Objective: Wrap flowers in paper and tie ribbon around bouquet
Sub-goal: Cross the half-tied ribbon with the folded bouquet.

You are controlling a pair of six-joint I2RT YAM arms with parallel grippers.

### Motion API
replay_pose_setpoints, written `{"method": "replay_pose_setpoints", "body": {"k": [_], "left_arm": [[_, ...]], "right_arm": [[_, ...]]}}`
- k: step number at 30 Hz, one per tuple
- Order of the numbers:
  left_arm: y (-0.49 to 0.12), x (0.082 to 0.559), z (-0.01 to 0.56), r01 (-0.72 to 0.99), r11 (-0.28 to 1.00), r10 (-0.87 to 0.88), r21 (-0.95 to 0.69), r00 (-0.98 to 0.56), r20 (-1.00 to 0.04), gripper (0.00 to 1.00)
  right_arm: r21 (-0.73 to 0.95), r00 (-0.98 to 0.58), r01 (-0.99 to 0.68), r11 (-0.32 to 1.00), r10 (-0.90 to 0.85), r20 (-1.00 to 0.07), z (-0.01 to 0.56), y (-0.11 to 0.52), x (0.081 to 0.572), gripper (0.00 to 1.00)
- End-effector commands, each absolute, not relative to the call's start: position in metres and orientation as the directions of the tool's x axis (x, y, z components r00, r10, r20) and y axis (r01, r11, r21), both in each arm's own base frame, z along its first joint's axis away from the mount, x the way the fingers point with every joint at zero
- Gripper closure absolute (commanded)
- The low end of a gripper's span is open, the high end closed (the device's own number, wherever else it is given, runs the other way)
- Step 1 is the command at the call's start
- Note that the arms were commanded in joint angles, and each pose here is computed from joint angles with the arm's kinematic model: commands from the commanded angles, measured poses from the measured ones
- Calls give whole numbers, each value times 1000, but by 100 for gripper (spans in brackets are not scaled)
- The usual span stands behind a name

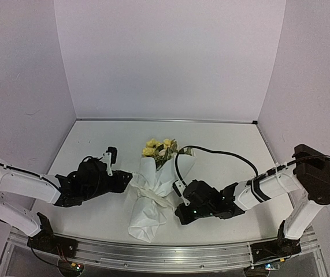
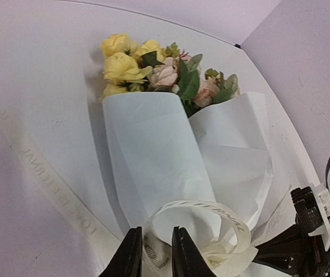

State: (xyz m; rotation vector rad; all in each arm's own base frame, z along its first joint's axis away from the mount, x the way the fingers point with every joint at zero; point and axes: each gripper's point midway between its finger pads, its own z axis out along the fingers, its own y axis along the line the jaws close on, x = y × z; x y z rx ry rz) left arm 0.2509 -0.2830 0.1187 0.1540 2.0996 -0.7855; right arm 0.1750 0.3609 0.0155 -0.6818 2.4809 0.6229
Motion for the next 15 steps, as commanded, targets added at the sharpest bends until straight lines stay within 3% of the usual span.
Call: {"method": "replay_pose_setpoints", "body": {"k": [1,8,12,15], "left_arm": [[-262,261,125,229,796,-341,-560,-595,-728,78],[-262,258,121,223,800,-329,-557,-613,-718,76],[-281,250,164,447,755,-205,-479,-534,-820,71],[-311,231,198,676,643,-31,-361,-448,-893,67]], "right_arm": [[252,-732,-590,767,-376,-569,25,359,178,100],[227,-696,-658,718,-466,-546,44,362,168,100],[208,-676,-678,705,-488,-552,54,359,165,100],[207,-674,-681,702,-491,-553,58,359,164,100]]}}
